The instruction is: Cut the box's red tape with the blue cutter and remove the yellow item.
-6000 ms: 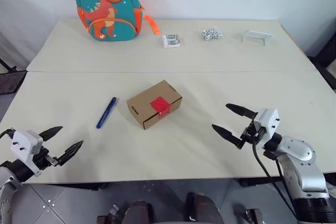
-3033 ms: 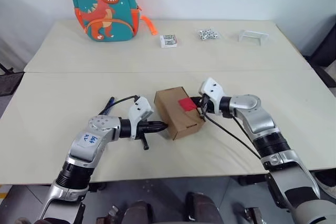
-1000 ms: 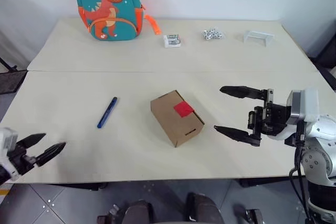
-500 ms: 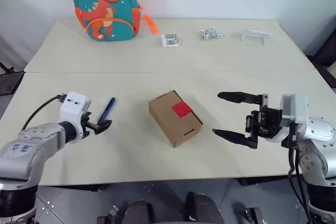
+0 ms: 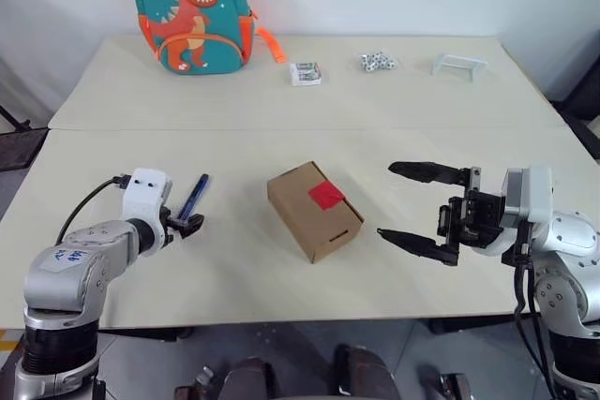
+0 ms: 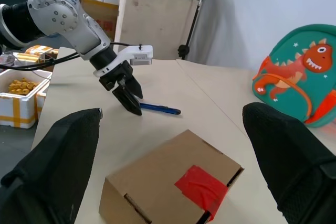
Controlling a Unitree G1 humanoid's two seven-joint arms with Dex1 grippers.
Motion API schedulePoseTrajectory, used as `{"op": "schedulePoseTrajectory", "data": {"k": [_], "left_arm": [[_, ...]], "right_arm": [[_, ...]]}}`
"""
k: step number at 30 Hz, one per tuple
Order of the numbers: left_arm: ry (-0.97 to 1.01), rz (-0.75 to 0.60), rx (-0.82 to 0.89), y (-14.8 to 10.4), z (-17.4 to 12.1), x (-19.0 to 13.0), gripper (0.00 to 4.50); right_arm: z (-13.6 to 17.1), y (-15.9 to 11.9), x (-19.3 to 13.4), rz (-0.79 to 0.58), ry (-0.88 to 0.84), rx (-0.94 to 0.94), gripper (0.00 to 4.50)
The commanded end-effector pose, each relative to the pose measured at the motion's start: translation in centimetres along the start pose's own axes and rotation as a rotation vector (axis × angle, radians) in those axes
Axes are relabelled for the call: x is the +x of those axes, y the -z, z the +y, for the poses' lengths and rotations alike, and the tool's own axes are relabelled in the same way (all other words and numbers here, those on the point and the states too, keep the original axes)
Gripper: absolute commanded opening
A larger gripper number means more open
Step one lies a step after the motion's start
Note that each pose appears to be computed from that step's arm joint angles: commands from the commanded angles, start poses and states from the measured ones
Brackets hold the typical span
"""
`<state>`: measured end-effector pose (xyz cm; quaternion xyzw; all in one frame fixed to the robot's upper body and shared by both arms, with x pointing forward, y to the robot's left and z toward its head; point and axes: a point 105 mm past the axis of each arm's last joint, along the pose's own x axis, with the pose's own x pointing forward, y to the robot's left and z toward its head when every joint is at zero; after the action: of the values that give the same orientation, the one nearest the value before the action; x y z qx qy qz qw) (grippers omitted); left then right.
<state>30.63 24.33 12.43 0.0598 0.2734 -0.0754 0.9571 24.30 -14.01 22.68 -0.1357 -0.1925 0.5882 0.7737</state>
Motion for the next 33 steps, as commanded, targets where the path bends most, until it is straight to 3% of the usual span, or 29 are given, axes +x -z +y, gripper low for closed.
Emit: {"op": "schedulePoseTrajectory", "data": {"k": [1,9,16,21,26,30,33], "left_arm": [[-0.023,0.095,0.027,2.0,0.4,0.2,3.11],[0.006,0.095,0.037,2.2,0.3,0.0,0.88],[0.081,-0.010,0.108,0.8,0.6,-0.7,0.88],[0.244,-0.117,0.293,-0.7,0.5,-2.3,0.88],[0.355,-0.128,0.391,-0.2,0.7,-3.1,0.88],[0.543,-0.209,0.398,-1.0,-1.7,-4.3,0.88],[0.620,-0.202,0.501,-0.9,-2.6,-4.8,0.88]], "right_arm": [[-0.1,-0.9,-0.2,-0.009,0.012,-0.045,4.50],[-0.2,-0.8,-0.3,-0.013,0.020,-0.047,4.50],[-0.3,-0.5,-0.5,-0.008,0.029,-0.045,4.50],[-0.4,-0.3,-0.7,0.001,0.032,-0.041,4.50],[-0.5,-0.2,-0.6,0.006,0.026,-0.041,4.50],[-0.3,-0.1,-0.5,0.003,0.025,-0.038,4.50],[-0.1,0.1,-0.6,0.002,0.031,-0.032,4.50]]}}
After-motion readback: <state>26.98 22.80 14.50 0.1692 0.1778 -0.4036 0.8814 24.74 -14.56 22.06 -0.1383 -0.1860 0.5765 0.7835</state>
